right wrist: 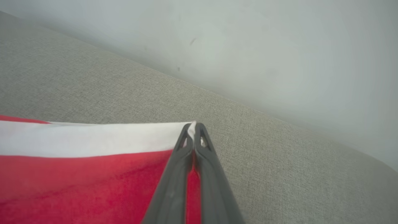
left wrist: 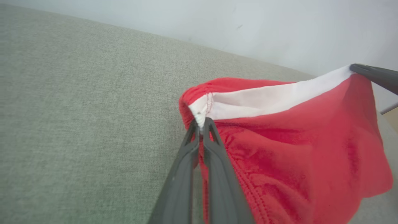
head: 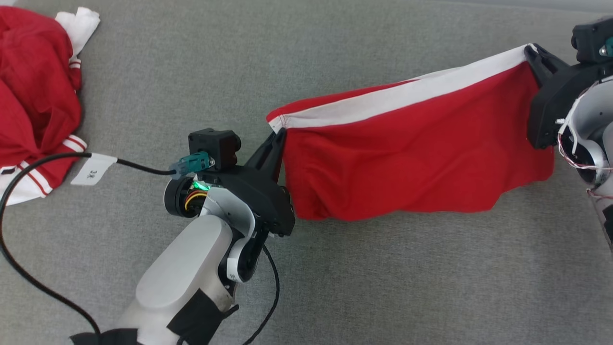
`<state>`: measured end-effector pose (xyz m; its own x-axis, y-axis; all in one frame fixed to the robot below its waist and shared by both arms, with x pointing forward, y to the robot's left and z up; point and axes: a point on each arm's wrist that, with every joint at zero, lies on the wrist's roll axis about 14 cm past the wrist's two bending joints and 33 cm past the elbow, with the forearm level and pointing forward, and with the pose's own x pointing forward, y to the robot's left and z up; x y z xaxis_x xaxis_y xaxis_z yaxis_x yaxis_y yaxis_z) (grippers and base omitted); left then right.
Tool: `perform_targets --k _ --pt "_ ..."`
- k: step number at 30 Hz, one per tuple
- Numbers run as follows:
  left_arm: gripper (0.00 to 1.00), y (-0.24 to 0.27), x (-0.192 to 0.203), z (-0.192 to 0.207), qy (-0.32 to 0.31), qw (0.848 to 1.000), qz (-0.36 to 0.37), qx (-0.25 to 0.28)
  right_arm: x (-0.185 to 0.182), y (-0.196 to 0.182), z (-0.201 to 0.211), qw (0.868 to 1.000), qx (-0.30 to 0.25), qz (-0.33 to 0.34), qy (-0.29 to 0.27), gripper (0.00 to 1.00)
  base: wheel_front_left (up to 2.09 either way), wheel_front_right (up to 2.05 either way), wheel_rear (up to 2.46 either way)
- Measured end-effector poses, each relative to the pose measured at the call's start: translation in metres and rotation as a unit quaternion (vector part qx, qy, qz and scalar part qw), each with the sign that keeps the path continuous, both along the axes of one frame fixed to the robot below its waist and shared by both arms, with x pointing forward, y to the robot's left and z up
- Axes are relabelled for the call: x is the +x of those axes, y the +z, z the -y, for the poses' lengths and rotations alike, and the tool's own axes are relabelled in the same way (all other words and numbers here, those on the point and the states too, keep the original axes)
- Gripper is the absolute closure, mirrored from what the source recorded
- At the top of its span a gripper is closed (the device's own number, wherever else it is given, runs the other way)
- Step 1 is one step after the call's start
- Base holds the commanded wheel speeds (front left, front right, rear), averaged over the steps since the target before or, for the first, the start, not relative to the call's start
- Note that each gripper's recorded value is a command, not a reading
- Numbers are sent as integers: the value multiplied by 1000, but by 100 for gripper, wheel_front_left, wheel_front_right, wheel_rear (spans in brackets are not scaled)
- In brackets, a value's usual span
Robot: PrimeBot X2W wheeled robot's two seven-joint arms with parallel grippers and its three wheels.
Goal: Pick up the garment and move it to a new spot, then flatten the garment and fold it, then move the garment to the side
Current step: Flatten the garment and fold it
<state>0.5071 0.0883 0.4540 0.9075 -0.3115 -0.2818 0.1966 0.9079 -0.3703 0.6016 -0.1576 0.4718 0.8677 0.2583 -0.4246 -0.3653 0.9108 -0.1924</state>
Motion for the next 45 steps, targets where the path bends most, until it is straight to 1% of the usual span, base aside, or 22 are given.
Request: perform_targets --k 3,4,5,6,7,12,15,17,20,22,25,28,34,39,43,45 --pt "100 -10 3 -4 8 1000 -12 3 8 -12 -5 1000 -4 -8 3 100 0 0 0" --pt "51 -13 4 -7 12 1000 -14 5 10 -16 -7 1000 -3 -9 4 100 0 0 0" --pt "0 -15 6 -8 16 1000 -14 6 12 -17 -11 1000 -1 -7 8 85 0 0 0" --pt "0 -16 7 -10 20 1000 -14 7 15 -18 -14 1000 5 -4 9 29 0 0 0" --pt "0 -18 8 -11 23 1000 -14 8 17 -17 -18 1000 11 3 11 0 0 0 0" --pt "0 -13 10 -15 28 1000 2 10 24 -11 -23 999 35 18 5 0 0 0 0" --pt "0 2 12 -23 41 998 39 10 24 -4 -19 999 46 15 -7 0 0 0 0" --pt "0 19 11 -33 46 995 86 23 16 -12 -15 999 44 -23 -17 0 0 0 0" --pt "0 26 -4 -42 46 991 117 43 0 -23 -4 995 41 -80 -37 0 0 0 0" --pt "0 31 -15 -47 48 988 133 56 -12 -29 11 992 33 -113 -55 0 0 0 0" --pt "0 39 -32 -55 56 984 155 72 -24 -31 32 986 34 -139 -83 0 0 0 0" --pt "0 52 -48 -64 77 978 177 75 -38 -38 38 981 40 -167 -96 0 0 0 0" --pt "0 42 -80 -80 112 978 163 70 -54 -60 32 969 50 -218 -101 0 0 0 0" --pt "0 45 -85 -81 117 976 170 68 -53 -71 17 965 62 -238 -97 0 0 0 0" --pt "0 39 -91 -79 115 977 164 71 -52 -80 5 958 58 -266 -93 0 0 0 0" --pt "0 38 -91 -78 118 977 163 68 -51 -82 -6 954 66 -278 -88 0 0 0 0"
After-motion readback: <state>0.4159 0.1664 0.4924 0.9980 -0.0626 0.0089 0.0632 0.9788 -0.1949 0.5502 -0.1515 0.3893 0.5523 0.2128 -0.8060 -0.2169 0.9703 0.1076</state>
